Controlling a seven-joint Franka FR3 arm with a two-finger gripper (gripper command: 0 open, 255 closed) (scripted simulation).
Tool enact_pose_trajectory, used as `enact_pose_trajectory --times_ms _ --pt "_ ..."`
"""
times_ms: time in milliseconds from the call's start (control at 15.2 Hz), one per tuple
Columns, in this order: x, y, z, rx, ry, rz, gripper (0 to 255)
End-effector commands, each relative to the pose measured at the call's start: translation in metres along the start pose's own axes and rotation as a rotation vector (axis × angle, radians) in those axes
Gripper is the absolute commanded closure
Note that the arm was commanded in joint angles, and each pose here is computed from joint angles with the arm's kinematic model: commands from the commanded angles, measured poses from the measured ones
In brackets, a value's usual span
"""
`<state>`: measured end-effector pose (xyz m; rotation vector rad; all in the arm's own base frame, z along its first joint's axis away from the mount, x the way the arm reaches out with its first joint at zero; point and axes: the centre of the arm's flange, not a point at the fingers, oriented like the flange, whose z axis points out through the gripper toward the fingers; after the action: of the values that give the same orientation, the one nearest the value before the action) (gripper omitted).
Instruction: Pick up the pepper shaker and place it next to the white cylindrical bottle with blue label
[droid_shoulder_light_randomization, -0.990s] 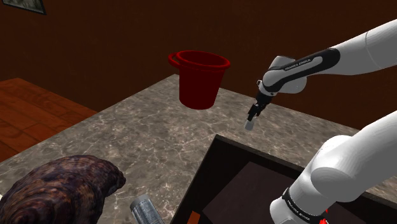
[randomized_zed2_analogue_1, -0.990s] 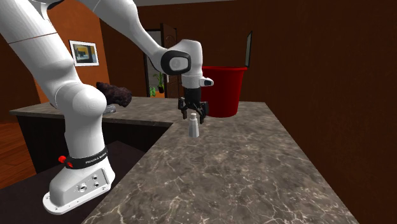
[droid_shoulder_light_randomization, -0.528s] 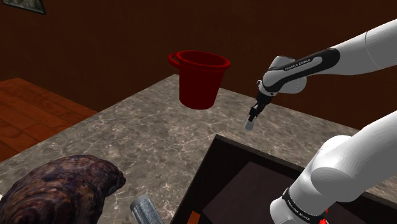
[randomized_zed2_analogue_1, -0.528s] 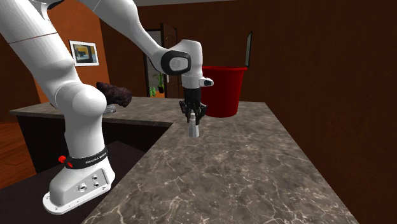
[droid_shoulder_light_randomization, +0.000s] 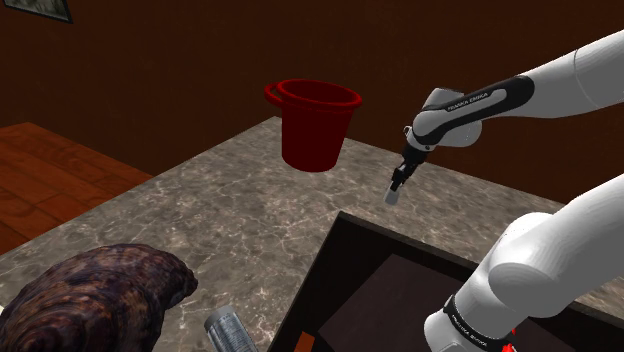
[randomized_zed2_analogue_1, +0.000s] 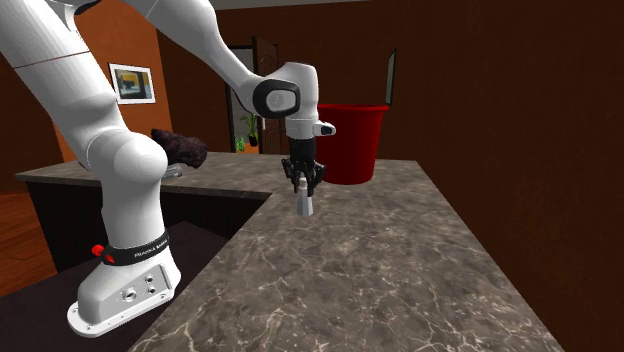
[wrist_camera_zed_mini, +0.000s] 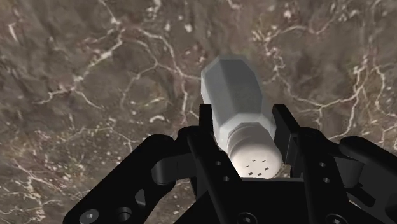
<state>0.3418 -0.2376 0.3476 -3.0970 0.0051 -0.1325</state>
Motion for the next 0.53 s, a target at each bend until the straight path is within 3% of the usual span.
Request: enact_pose_trajectory --times_ms 0,462 --pt "0.000 0.000 -0.005 0.000 -0.001 0.000 255" --pt "0.004 -0.002 -0.042 0.000 -0.001 0.000 255"
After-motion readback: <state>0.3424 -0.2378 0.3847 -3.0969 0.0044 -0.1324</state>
